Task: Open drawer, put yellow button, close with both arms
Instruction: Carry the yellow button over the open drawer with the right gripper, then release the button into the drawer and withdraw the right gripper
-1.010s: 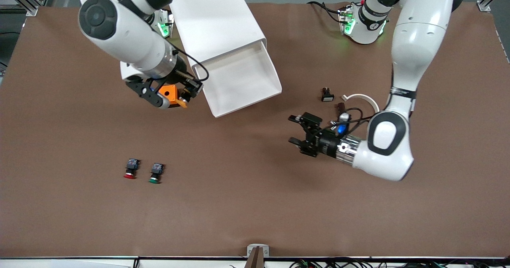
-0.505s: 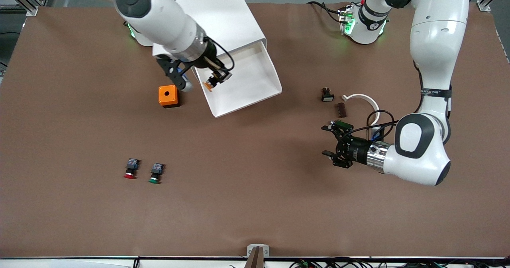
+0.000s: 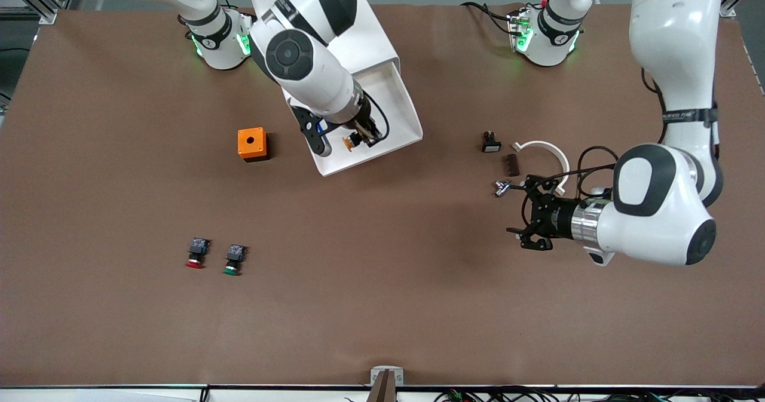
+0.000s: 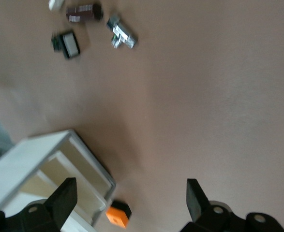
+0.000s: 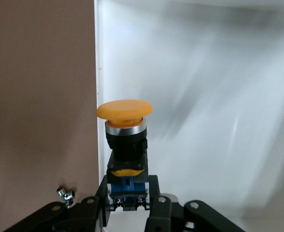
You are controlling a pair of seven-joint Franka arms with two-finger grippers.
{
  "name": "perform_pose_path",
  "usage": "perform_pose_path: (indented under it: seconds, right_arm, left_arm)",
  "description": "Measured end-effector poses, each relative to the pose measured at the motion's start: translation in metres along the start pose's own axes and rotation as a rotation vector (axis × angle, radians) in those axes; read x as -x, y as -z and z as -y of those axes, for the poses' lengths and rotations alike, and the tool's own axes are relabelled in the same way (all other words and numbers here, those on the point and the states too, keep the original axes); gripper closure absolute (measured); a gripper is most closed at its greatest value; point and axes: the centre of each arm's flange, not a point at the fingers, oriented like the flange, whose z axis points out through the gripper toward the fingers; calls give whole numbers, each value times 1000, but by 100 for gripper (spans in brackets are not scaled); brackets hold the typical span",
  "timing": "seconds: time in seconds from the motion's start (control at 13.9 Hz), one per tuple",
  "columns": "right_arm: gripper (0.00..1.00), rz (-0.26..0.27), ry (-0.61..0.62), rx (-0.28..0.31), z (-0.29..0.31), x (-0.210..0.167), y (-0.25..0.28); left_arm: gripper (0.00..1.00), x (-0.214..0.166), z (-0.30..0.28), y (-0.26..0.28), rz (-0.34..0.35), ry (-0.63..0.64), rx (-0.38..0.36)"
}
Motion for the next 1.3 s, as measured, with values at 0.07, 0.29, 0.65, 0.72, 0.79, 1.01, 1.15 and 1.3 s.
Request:
perform_pose_path:
  seconds: [0.07, 0.29, 0.65, 0.72, 0.79, 1.01, 1.15, 1.3]
  right_arm:
    - [67, -3, -6, 2, 0, -3, -7]
    - [67, -11, -10, 6, -1, -6, -11]
    - [64, -52, -27, 10, -6, 2, -21]
    - [55, -53, -34, 9, -6, 4, -22]
    - [44, -55, -39, 9, -6, 4, -22]
    - [13, -127, -20, -32, 1, -8, -10]
    - [0, -259, 107, -74, 7, -21, 11]
    - [0, -343, 208, -62, 11, -35, 36]
  left_arm:
    - [0, 4, 6, 9, -30, -21, 15]
    - [0, 12, 16, 20, -84, -132, 24]
    - [0, 21, 30, 25, -219, -350, -17]
    - [0, 24, 34, 26, -256, -369, -21]
    - [0, 30, 37, 25, -300, -384, -26]
    - [0, 56, 47, 15, -414, -436, -41]
    - [0, 67, 54, 17, -458, -491, -50]
    - [0, 70, 60, 21, -471, -538, -63]
